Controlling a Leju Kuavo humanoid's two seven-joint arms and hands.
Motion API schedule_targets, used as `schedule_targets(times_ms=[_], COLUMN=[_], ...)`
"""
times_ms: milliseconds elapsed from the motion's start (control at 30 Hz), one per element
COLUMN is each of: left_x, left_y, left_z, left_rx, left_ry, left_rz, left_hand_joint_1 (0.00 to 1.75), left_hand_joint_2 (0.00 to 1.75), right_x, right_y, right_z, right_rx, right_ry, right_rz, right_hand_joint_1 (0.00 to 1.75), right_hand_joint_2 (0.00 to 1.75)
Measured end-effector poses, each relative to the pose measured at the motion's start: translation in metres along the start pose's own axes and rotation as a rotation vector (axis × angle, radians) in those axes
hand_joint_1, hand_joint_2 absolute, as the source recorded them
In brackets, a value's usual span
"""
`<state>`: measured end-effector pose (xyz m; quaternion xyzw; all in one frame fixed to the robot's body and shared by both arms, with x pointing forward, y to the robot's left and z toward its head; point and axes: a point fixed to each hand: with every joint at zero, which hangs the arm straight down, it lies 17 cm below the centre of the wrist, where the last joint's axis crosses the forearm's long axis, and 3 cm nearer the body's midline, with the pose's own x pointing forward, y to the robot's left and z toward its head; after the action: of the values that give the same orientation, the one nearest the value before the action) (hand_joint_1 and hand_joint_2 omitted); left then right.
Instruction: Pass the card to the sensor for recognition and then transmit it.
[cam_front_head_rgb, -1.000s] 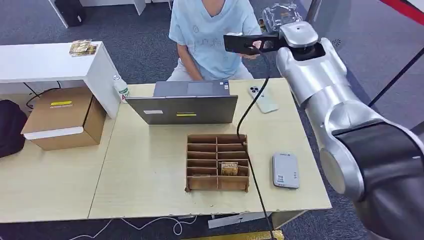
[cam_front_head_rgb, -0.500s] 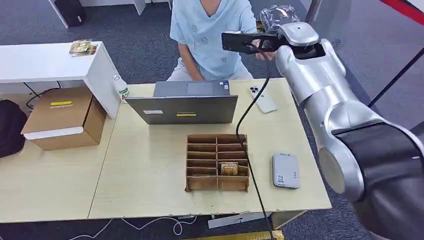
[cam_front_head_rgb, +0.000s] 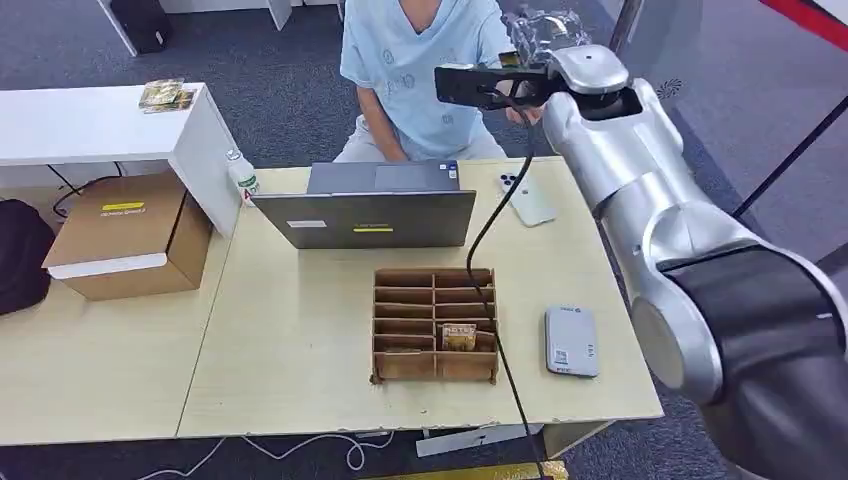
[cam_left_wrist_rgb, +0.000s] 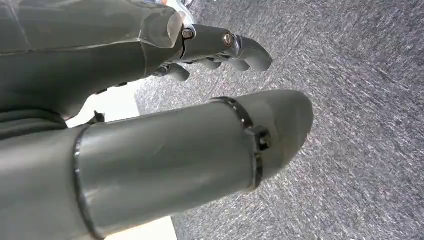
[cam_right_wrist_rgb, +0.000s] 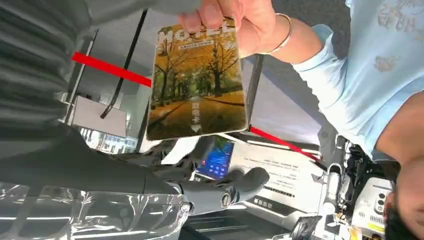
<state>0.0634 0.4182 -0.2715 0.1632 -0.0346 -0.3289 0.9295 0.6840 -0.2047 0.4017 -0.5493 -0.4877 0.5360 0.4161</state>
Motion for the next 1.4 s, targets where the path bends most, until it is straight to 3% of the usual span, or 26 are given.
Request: schedule_targets(times_ms=[300, 567, 733, 900, 1033, 1200, 1400], left_x=[-0.001, -0.001, -0.004, -0.009, -0.01, -0.013, -0.019], left_y=[0.001, 0.0, -0.001, -0.002, -0.001, -0.004, -0.006], left_z=[0.0, 0.0, 0.0, 0.0, 0.0, 0.0, 0.001], left_rx=[0.004, 0.004, 0.005, 0.007, 0.02, 0.02, 0.025], left_ry=[0.003, 0.004, 0.01, 0.024, 0.034, 0.052, 0.071], left_rz=[0.001, 0.002, 0.004, 0.018, 0.03, 0.058, 0.077], left_hand_joint_1=[0.0, 0.0, 0.0, 0.0, 0.0, 0.0, 0.0], left_hand_joint_2=[0.0, 0.0, 0.0, 0.0, 0.0, 0.0, 0.0], right_x=[0.001, 0.013, 0.028, 0.035, 0.014, -0.007, -0.018], right_y=[-0.007, -0.061, -0.076, -0.095, -0.099, -0.062, 0.003], right_z=[-0.001, 0.002, 0.016, 0.053, 0.085, 0.124, 0.194], right_rx=[-0.033, -0.233, -0.235, -0.214, -0.3, -0.401, -0.466], right_ry=[-0.003, -0.116, -0.275, -0.51, -0.623, -0.618, -0.602], right_rz=[-0.027, -0.321, -0.744, -1.336, -1.581, -1.531, -1.465], right_hand_joint_1=[0.0, 0.0, 0.0, 0.0, 0.0, 0.0, 0.0], right_hand_joint_2=[1.75, 1.75, 1.75, 1.75, 1.75, 1.75, 1.75])
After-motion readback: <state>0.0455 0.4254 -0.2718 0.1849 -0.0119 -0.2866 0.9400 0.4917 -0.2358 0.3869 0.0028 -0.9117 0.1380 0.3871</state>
